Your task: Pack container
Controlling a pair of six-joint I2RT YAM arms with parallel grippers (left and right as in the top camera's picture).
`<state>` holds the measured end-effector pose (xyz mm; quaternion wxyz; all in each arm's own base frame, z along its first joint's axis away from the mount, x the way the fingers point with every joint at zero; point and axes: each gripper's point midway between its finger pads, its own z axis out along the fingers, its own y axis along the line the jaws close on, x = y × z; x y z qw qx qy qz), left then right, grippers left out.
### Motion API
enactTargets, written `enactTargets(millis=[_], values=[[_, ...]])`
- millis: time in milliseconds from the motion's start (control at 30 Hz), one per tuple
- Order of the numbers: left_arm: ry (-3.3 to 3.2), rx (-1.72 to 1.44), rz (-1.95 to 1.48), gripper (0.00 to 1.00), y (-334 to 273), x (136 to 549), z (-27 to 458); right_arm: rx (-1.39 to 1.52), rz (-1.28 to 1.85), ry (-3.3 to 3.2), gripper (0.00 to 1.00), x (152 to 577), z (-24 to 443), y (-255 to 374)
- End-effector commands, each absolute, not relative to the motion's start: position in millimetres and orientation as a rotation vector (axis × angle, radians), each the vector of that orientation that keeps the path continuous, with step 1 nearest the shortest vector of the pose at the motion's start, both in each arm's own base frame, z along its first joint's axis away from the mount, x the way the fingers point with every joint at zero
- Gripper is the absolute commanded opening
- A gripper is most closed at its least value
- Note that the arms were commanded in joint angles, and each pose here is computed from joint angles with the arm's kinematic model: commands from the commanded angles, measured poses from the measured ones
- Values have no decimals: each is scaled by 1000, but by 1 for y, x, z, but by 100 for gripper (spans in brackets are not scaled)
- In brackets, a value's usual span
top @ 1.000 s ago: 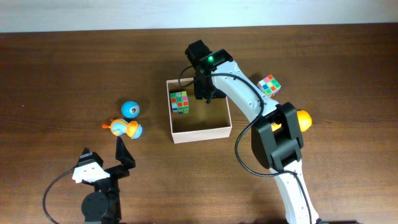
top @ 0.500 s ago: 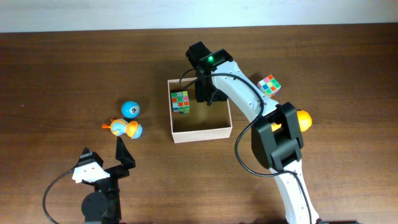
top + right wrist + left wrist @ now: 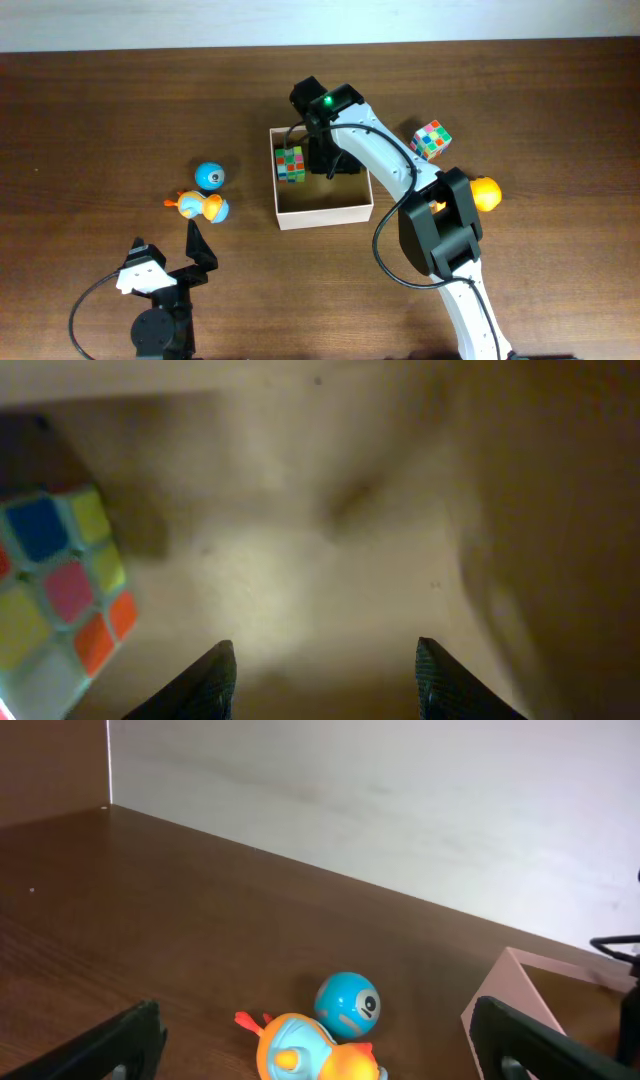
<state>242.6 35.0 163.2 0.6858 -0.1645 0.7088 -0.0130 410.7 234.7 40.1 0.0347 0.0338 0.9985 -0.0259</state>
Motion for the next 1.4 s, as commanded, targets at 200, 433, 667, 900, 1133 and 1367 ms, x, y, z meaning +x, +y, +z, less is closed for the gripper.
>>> enactTargets(millis=[200, 433, 667, 900, 1133, 1367], values=[[1585, -365, -9, 99, 37, 242, 162, 163, -120, 3147, 52, 389, 43, 228], [1585, -365, -9, 99, 37, 242, 162, 164, -112, 3197, 52, 378, 43, 228], [1585, -365, -9, 99, 37, 242, 162, 104, -101, 3189, 52, 377, 43, 236], [1585, -365, -9, 99, 37, 242, 162, 23, -31, 3108, 52, 396, 49, 246], [1585, -365, -8, 99, 37, 242, 162, -2, 2, 3016, 53, 419, 88, 247], [1585, -365, -9, 99, 37, 242, 162, 17, -44, 2887, 53, 441, 160, 218]])
